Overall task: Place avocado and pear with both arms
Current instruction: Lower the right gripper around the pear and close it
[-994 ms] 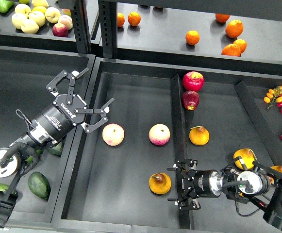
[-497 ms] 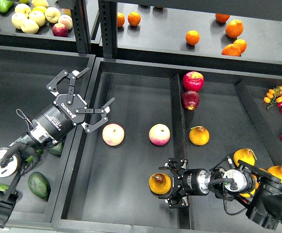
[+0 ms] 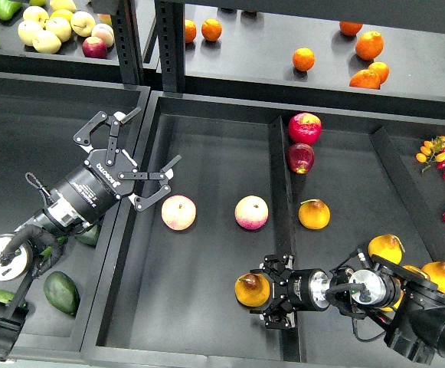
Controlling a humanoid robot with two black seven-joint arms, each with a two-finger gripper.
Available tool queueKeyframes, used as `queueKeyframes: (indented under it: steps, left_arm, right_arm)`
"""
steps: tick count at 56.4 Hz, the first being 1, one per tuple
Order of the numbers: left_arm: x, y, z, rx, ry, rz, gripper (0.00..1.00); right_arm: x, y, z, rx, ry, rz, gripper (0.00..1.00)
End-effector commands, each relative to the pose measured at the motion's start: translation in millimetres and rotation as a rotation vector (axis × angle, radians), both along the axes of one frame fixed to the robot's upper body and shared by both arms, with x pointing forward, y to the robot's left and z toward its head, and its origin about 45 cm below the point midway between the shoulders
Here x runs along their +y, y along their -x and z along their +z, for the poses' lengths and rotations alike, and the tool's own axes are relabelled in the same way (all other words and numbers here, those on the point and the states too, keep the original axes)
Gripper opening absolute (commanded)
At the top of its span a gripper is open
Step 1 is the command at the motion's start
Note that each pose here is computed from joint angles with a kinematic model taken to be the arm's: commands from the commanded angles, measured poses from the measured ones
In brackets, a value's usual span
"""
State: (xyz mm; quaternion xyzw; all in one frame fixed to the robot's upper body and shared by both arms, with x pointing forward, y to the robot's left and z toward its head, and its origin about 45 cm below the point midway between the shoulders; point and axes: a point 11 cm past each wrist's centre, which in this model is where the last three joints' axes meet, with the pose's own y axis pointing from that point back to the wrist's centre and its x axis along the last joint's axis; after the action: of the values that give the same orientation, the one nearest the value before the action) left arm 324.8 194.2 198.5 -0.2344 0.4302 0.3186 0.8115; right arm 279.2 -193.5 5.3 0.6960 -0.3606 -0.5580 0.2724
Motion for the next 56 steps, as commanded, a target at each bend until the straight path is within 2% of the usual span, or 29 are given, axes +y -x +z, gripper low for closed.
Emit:
queueKeyframes:
  steps: [1, 6, 13, 14, 22, 38, 43, 56]
  left_arm:
    - [-0.9, 0.1, 0.0, 0.0, 0.0, -0.003, 0.99]
    - [-1.3, 0.3, -0.2, 0.0, -0.001, -0.004, 0.99]
    - [-0.7, 0.5, -0.6, 0.002, 0.0, -0.002, 0.99]
    - [-0.7, 0.5, -0.6, 0.002, 0.0, -0.002, 0.99]
    - [-0.7, 0.5, -0.6, 0.002, 0.0, -0.002, 0.99]
    - [-1.2, 0.6, -0.7, 0.002, -0.001, -0.004, 0.99]
    - [-1.2, 0.6, -0.7, 0.002, -0.001, -0.004, 0.99]
    - [-1.4, 1.1, -1.8, 0.005, -0.001, -0.005, 0.99]
  right_arm:
    - [2.4, 0.5, -0.9, 0.003, -0.001, -0.001, 0.69]
    - [2.2, 0.9, -1.2, 0.005, 0.0, -0.003, 0.58]
    - [0.7, 0.7, -1.9, 0.006, 0.004, -0.007, 0.51]
    - [-1.0, 0.5, -2.3, 0.006, 0.008, -0.01, 0.47]
    - [-4.2, 0.1, -3.4, 0.008, 0.015, -0.015, 0.34]
    - [-7.9, -5.4, 1.2, -0.007, 0.012, -0.02, 0.27]
    - [-9.8, -12.5, 6.6, -0.023, -0.016, -0.05, 0.22]
    - [-8.3, -21.0, 15.1, -0.044, -0.04, -0.067, 0.2]
